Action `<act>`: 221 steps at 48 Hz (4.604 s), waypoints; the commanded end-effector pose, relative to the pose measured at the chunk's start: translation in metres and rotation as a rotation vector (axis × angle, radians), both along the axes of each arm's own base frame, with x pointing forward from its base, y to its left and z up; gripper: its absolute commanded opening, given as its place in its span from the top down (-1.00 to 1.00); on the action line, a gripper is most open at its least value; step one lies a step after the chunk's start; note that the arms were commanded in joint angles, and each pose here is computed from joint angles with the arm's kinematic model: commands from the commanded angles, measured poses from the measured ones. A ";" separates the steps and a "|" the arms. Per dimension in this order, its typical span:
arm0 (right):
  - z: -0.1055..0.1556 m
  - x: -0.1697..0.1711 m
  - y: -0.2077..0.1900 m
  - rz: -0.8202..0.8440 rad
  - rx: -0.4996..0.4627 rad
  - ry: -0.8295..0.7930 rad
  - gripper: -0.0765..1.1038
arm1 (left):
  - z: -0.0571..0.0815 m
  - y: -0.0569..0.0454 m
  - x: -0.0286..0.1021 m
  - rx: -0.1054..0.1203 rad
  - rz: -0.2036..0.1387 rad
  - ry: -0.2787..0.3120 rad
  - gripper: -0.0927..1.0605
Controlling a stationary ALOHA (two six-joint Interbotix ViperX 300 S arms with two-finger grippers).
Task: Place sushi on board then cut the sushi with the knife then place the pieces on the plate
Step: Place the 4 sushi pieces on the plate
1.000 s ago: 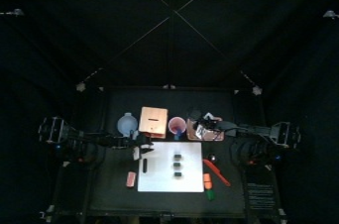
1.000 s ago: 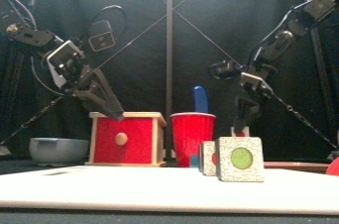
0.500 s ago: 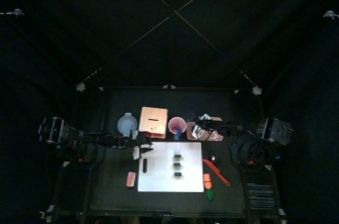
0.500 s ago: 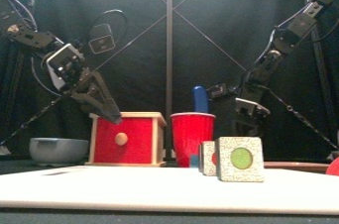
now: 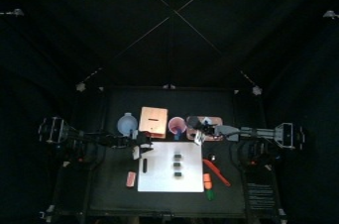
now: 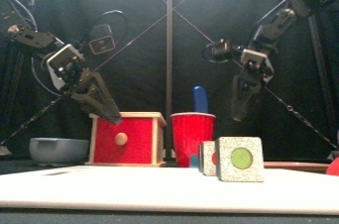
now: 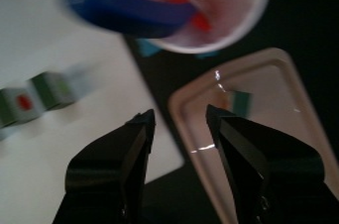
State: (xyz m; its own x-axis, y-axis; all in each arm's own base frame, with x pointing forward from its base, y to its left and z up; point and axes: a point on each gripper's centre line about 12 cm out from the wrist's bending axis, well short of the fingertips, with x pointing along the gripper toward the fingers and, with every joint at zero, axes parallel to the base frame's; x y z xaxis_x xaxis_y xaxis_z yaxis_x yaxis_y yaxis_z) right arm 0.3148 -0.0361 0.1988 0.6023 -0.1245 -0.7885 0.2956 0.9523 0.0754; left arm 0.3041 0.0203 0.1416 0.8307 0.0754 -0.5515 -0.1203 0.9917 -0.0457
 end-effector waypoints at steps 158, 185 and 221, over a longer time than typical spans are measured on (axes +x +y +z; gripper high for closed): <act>0.004 -0.043 -0.032 -0.150 0.026 -0.074 -0.46 | 0.012 -0.001 0.007 -0.007 0.006 -0.042 -0.42; -0.014 0.035 0.076 0.189 0.083 -0.109 -0.46 | 0.011 0.000 0.007 -0.011 0.010 -0.041 -0.42; -0.064 0.074 0.093 0.224 0.074 0.004 -0.44 | 0.004 -0.001 0.002 -0.010 0.008 -0.017 -0.42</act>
